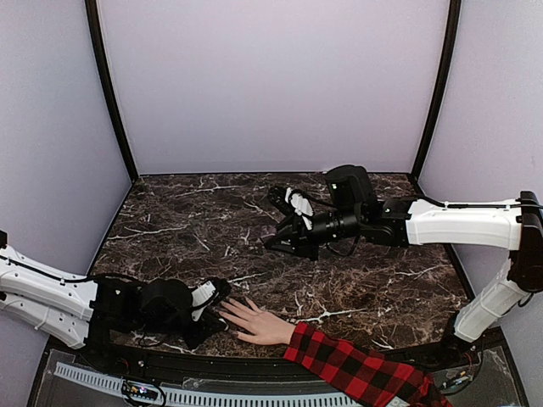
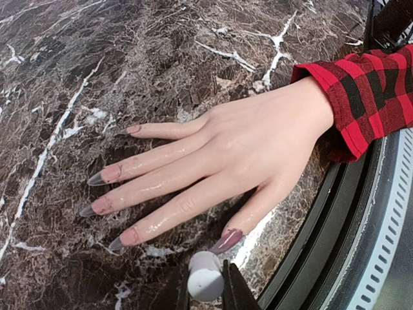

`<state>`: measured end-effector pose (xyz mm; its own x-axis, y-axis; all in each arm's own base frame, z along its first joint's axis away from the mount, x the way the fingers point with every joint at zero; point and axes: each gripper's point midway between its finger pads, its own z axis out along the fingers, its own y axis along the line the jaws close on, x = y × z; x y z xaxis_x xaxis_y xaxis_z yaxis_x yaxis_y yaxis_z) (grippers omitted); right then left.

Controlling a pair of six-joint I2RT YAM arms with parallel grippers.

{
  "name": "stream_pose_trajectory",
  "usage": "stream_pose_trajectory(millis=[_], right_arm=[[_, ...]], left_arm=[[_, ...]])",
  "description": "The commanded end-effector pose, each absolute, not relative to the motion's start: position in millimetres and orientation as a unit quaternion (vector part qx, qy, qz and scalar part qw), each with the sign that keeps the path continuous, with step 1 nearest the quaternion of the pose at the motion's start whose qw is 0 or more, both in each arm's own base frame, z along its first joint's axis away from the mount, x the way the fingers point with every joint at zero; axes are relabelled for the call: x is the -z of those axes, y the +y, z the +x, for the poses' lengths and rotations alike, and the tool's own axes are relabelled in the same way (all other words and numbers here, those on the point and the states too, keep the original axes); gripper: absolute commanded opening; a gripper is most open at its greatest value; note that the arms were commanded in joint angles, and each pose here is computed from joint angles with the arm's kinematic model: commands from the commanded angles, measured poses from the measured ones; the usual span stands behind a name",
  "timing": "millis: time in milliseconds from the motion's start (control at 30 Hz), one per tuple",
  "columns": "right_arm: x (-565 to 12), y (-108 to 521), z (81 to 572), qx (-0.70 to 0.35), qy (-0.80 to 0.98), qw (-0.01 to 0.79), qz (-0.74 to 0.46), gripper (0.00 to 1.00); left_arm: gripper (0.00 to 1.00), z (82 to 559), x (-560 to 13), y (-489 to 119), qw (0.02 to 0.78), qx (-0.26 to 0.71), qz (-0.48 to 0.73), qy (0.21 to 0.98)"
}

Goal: Paint the nails
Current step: Paint the nail with the hand.

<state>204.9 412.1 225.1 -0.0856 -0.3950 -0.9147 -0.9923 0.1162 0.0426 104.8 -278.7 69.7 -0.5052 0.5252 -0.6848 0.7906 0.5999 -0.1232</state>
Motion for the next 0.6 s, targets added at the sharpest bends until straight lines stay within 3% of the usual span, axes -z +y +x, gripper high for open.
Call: stream_pose_trajectory(millis=[0,567], right_arm=[[-231,414,210,-0.378,0.625,0.410,-0.545,0.00],[-230,414,210,-0.378,0.626,0.408,-0.546,0.00]], left_arm=[[0.00,114,-82,-273,0.327,0.211,0.365,0.845],[0.00,93,-90,-294,0.306,0.277,0.408,0.815]])
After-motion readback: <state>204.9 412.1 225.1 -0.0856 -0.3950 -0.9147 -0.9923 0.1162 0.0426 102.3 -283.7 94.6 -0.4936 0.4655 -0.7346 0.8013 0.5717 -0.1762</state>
